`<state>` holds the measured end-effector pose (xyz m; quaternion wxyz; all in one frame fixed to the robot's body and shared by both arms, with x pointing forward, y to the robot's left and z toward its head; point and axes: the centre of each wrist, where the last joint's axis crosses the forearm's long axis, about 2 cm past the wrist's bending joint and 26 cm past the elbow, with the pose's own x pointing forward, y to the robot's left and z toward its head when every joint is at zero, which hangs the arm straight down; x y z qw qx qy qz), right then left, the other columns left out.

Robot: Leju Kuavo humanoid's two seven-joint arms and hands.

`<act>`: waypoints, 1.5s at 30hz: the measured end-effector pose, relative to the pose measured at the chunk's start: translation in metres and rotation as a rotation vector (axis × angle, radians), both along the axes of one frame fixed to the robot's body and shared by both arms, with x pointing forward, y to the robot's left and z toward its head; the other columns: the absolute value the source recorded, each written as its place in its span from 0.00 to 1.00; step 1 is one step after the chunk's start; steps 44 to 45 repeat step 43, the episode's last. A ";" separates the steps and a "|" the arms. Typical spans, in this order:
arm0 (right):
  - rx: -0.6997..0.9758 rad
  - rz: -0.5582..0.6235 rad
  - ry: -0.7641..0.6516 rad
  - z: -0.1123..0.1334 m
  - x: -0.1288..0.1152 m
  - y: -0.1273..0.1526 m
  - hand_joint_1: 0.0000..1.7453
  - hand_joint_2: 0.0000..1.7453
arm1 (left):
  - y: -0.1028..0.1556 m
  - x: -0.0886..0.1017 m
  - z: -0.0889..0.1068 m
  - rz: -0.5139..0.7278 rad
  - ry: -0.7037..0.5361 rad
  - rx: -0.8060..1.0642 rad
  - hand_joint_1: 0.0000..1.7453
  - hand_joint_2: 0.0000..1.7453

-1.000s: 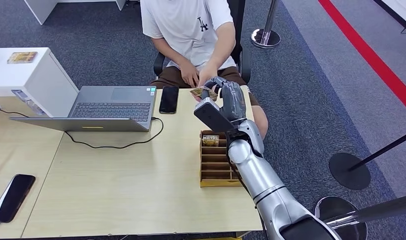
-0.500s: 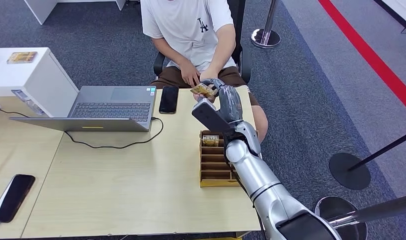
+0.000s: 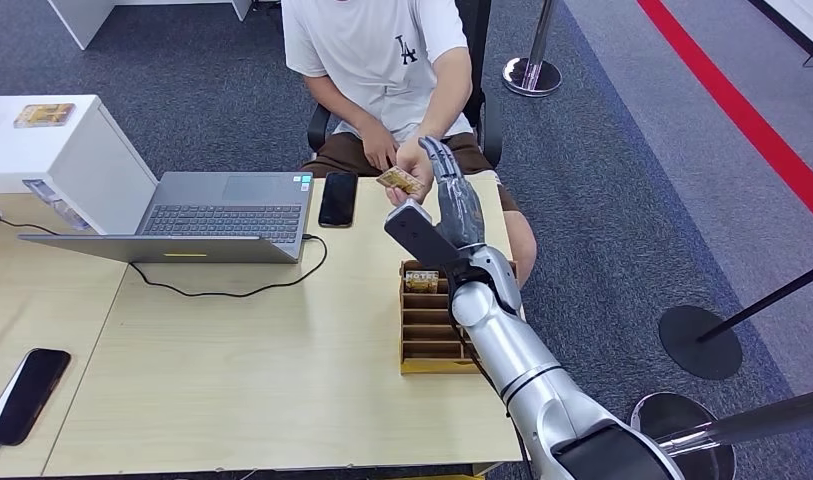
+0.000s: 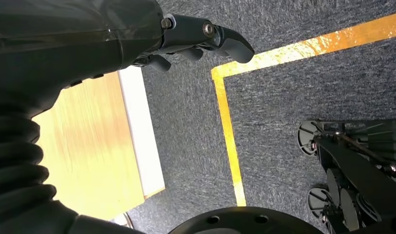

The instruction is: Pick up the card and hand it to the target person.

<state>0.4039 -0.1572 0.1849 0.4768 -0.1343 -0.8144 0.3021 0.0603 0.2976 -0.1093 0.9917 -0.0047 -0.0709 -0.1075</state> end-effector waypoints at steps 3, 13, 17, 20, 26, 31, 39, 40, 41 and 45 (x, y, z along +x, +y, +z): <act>0.001 -0.006 -0.001 0.000 0.000 0.000 0.00 1.00 | 0.000 0.000 0.000 0.000 0.000 0.002 0.00 0.00; 0.051 -0.060 -0.058 0.010 -0.004 -0.013 0.00 1.00 | 0.000 0.000 0.000 0.001 -0.001 0.007 0.00 0.00; 0.090 -0.107 -0.092 0.012 -0.012 -0.027 0.00 1.00 | 0.000 0.000 0.000 0.004 -0.003 0.007 0.00 0.00; 0.122 -0.150 -0.118 0.013 -0.020 -0.042 0.00 1.00 | 0.000 0.000 0.000 0.006 -0.005 0.008 0.00 0.00; 0.185 -0.267 -0.180 0.009 -0.042 -0.083 0.00 1.00 | 0.000 -0.001 0.000 0.021 -0.013 0.012 0.00 0.00; 0.205 -0.354 -0.211 0.005 -0.058 -0.115 0.00 1.00 | 0.001 -0.002 0.000 0.033 -0.018 0.015 0.00 0.00; 0.207 -0.397 -0.231 0.006 -0.066 -0.130 0.00 1.00 | 0.000 -0.002 0.000 0.033 -0.019 0.015 0.00 0.00; 0.208 -0.403 -0.230 0.006 -0.067 -0.132 0.00 1.00 | 0.000 -0.002 0.000 0.035 -0.019 0.015 0.00 0.00; 0.213 -0.413 -0.227 0.004 -0.068 -0.135 0.00 1.00 | 0.000 -0.002 0.000 0.038 -0.019 0.015 0.00 0.00; 0.223 -0.436 -0.215 0.000 -0.071 -0.143 0.00 1.00 | 0.000 -0.002 0.000 0.046 -0.020 0.014 0.00 0.00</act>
